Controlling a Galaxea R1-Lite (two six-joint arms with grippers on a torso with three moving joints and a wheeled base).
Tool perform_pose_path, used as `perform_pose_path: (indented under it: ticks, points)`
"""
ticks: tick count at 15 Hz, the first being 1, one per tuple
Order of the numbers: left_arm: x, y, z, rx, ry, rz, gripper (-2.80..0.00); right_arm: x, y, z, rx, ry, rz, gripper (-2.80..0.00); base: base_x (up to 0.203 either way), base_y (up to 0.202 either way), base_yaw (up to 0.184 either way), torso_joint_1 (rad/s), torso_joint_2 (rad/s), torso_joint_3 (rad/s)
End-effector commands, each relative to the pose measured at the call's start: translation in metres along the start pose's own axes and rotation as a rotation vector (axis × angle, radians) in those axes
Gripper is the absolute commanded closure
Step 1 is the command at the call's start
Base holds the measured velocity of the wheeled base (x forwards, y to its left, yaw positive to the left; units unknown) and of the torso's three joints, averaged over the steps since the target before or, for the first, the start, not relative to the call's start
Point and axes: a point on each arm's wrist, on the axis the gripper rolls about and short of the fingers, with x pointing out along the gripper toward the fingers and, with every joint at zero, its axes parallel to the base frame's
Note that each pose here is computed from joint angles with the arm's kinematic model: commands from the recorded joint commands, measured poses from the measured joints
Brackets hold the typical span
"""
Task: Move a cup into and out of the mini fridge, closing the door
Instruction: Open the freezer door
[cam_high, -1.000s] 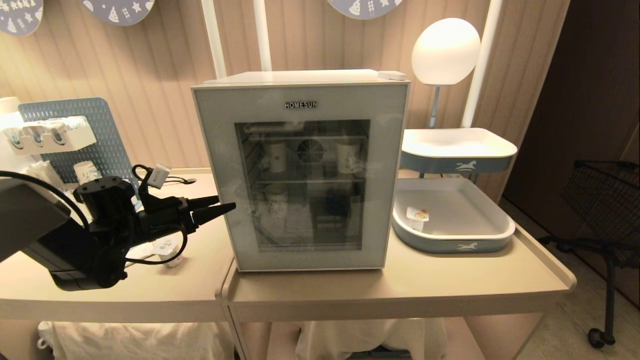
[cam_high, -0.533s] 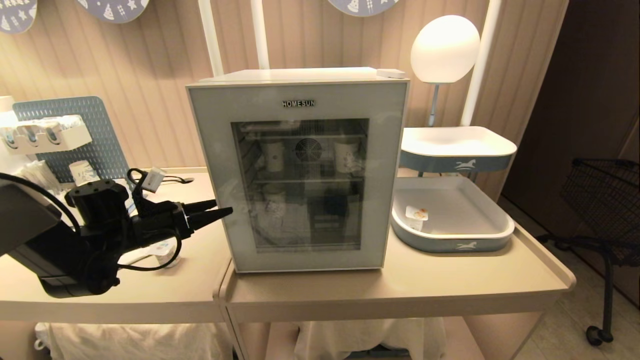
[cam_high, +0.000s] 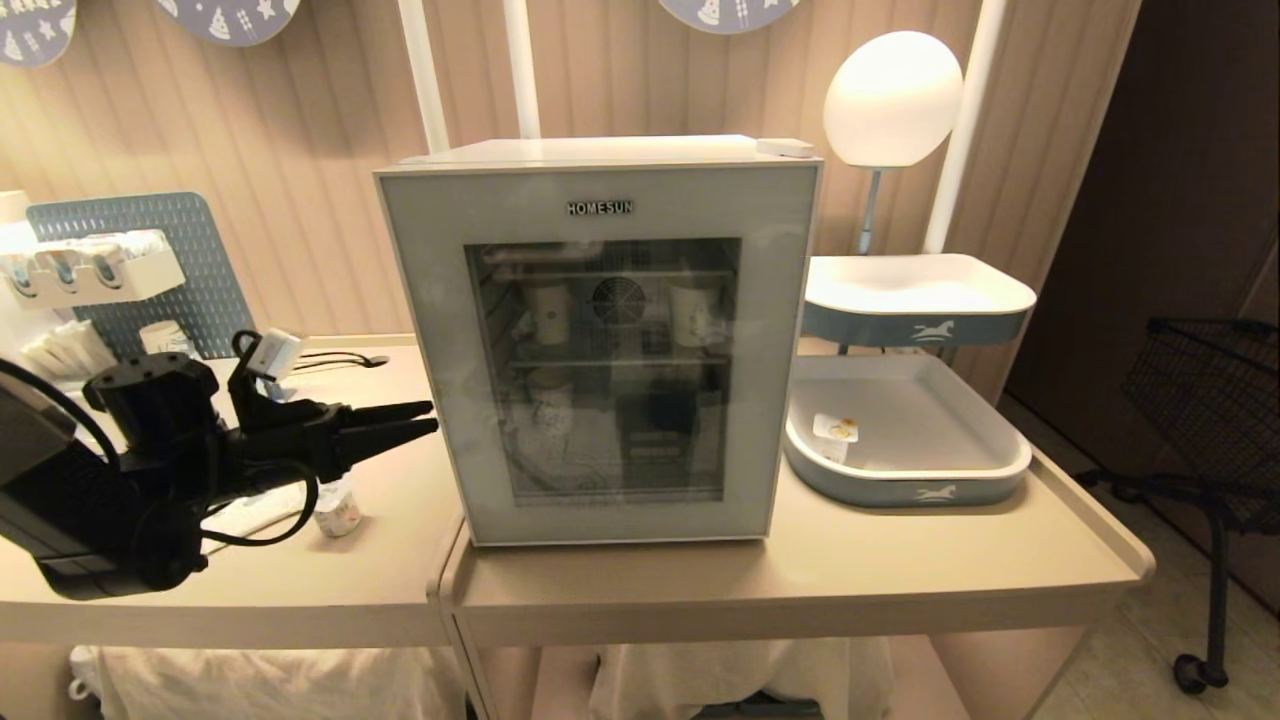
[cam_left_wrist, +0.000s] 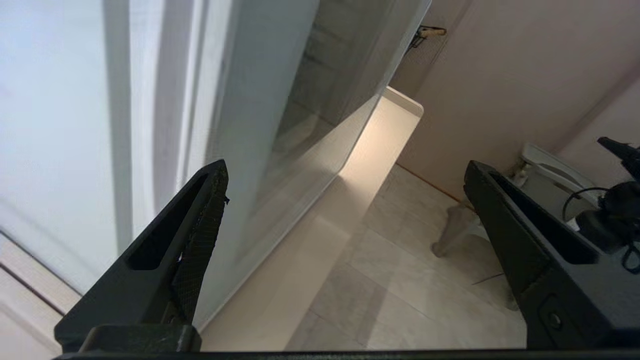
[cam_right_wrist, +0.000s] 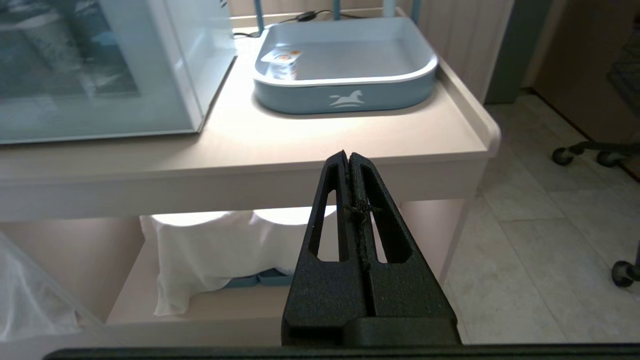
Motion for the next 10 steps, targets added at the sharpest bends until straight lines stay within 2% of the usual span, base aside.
perform_pose_path:
  ticks: [1, 7, 10]
  points:
    - [0.002, 0.004, 0.001, 0.011, -0.002, -0.007, -2.80, 0.000, 0.000, 0.000, 0.000, 0.000, 0.001, 0.00, 0.000, 0.000, 0.000, 0.000, 0.00, 0.000]
    - [-0.017, 0.013, 0.006, 0.031, -0.023, 0.041, -2.80, 0.000, 0.000, 0.000, 0.000, 0.000, 0.001, 0.00, 0.000, 0.000, 0.000, 0.000, 0.00, 0.000]
    - [-0.016, 0.023, 0.006, 0.033, -0.017, 0.021, -2.80, 0.000, 0.000, 0.000, 0.000, 0.002, 0.001, 0.00, 0.000, 0.000, 0.000, 0.000, 0.00, 0.000]
